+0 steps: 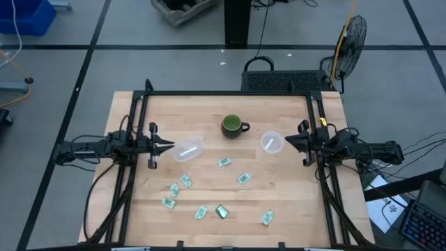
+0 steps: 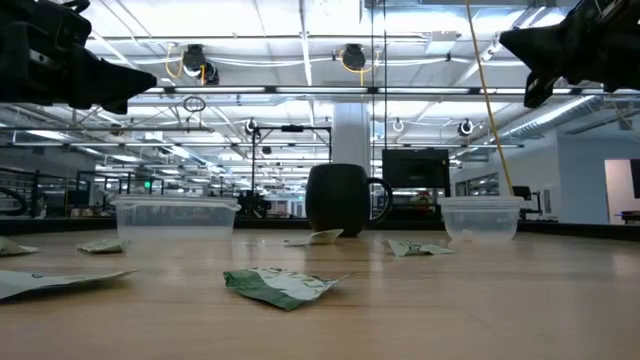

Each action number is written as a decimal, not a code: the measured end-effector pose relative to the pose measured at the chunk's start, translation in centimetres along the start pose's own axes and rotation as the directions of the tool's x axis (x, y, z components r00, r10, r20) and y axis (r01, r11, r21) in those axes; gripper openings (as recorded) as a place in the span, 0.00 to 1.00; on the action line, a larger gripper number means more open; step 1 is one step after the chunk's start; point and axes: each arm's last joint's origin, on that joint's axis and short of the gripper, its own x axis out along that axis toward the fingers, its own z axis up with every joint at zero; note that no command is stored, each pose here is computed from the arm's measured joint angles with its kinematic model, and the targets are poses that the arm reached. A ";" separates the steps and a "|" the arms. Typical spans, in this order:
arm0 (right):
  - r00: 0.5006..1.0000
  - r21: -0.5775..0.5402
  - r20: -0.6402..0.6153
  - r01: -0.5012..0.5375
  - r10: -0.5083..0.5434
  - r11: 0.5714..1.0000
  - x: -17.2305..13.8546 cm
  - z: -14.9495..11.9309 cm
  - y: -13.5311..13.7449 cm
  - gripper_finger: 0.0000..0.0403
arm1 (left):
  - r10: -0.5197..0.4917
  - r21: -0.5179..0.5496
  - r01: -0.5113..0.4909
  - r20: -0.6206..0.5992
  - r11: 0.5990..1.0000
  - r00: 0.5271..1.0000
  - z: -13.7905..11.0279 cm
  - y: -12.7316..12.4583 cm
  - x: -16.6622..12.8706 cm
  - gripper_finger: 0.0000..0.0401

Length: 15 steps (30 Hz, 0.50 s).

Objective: Pick and place Stevia / Truvia into bins
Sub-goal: Put the green stevia packet into the right transparent container

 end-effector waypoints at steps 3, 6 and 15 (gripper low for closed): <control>1.000 0.094 0.007 -0.003 0.002 0.996 0.0 0.1 0.0 0.00 | 0.000 0.000 0.000 0.000 1.000 1.000 0.0 0.0 0.0 0.13; 1.000 0.113 -0.004 0.001 0.000 0.994 0.0 0.0 0.0 0.00 | 0.000 0.000 0.000 0.000 1.000 1.000 0.0 0.0 0.0 0.13; 0.998 0.035 0.058 0.001 -0.003 0.999 0.0 0.5 0.1 0.00 | 0.047 0.004 -0.047 0.033 0.999 0.998 0.4 0.2 0.0 0.13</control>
